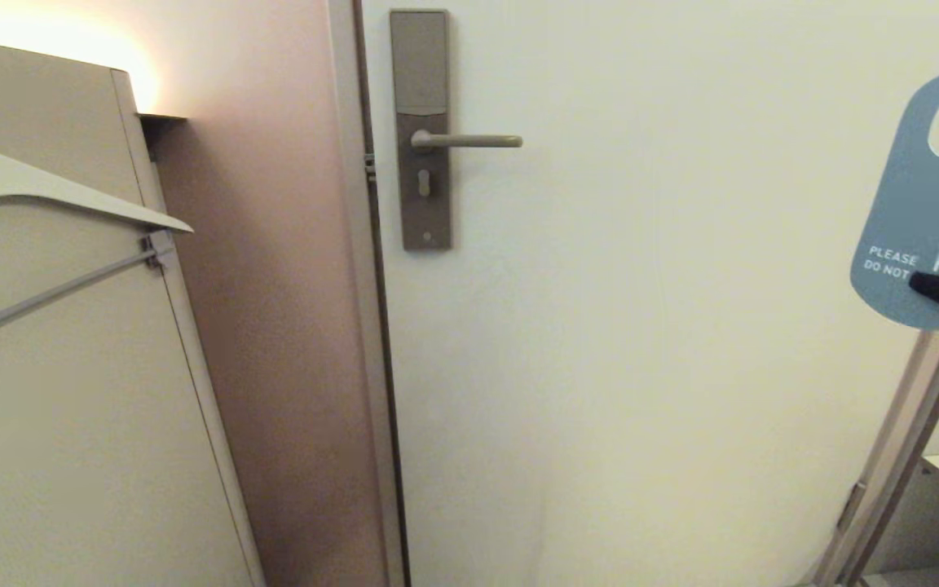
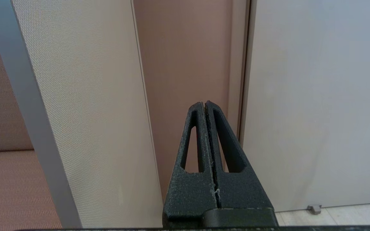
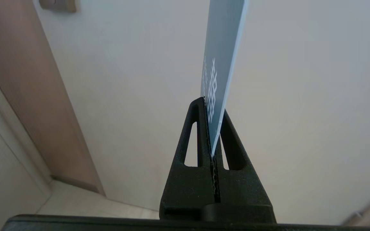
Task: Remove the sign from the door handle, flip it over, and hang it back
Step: Hang the sign back with the other side facing out
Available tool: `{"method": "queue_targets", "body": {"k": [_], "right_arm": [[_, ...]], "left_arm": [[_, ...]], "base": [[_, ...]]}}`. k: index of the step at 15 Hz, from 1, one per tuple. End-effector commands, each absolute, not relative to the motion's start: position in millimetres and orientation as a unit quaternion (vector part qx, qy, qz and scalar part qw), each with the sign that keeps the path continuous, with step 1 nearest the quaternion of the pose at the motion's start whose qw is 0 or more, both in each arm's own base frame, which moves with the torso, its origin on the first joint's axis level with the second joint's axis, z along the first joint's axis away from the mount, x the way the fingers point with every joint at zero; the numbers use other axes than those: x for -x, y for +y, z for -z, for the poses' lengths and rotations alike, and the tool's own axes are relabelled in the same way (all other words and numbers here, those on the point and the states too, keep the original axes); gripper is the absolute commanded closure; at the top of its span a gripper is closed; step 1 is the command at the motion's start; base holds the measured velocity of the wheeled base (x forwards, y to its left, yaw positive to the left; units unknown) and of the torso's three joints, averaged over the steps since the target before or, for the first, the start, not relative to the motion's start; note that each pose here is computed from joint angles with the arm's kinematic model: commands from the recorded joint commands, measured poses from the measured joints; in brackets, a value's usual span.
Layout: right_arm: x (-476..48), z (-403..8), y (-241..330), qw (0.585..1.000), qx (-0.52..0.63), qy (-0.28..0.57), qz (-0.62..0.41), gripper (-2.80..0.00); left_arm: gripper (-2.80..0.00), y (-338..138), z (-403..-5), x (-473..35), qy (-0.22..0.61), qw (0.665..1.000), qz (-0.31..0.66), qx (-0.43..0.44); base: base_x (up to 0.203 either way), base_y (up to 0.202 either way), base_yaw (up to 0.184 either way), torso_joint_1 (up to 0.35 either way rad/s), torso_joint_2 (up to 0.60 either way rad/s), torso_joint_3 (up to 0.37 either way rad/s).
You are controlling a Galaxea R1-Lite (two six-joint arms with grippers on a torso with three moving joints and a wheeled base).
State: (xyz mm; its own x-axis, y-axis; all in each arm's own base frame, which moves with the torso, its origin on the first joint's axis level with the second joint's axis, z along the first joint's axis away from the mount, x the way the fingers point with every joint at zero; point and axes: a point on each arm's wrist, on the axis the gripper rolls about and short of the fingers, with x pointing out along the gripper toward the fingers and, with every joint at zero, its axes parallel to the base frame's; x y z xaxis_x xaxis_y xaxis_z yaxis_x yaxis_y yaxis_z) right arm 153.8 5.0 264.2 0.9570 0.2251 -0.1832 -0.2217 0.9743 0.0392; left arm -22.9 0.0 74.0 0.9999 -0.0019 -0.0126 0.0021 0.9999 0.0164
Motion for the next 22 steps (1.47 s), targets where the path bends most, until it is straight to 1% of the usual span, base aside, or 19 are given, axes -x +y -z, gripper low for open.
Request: {"method": "queue_targets", "body": {"k": [1,5,8,15,19,22], "right_arm": [[-198.7,-263.2,6.3,0.984,-0.013,0.127,-0.121,0.0],[-242.9,-276.3,32.4,0.976,-0.006,0.122,-0.18,0.0],[-271.4,-276.9,50.5,0.971,-0.002,0.122,-0.205,0.0],[-317.0,-263.1,84.3,0.964,0.019,0.126,-0.234,0.0],[-338.3,-259.1,122.7,0.967,0.03,0.109,-0.227,0.0],[-353.3,-255.2,140.4,0.971,0.034,0.098,-0.215,0.0]], "left_arm": [[0.0,0.0,-74.1,22.8,0.007,1.0,0.001,-0.008],[0.0,0.0,-74.0,22.8,0.007,1.0,0.001,-0.008],[0.0,0.0,-73.9,22.8,0.008,1.0,0.001,-0.008],[0.0,0.1,-74.0,22.8,0.007,1.0,0.001,-0.008],[0.0,0.0,-74.1,22.8,0.007,1.0,0.001,-0.008],[0.0,0.1,-74.1,22.8,0.007,1.0,0.002,-0.008]], "base": [[0.0,0.0,0.0,0.0,0.0,0.0],[0.0,0.0,0.0,0.0,0.0,0.0],[0.0,0.0,0.0,0.0,0.0,0.0],[0.0,0.0,0.0,0.0,0.0,0.0],[0.0,0.0,0.0,0.0,0.0,0.0],[0.0,0.0,0.0,0.0,0.0,0.0]]}}
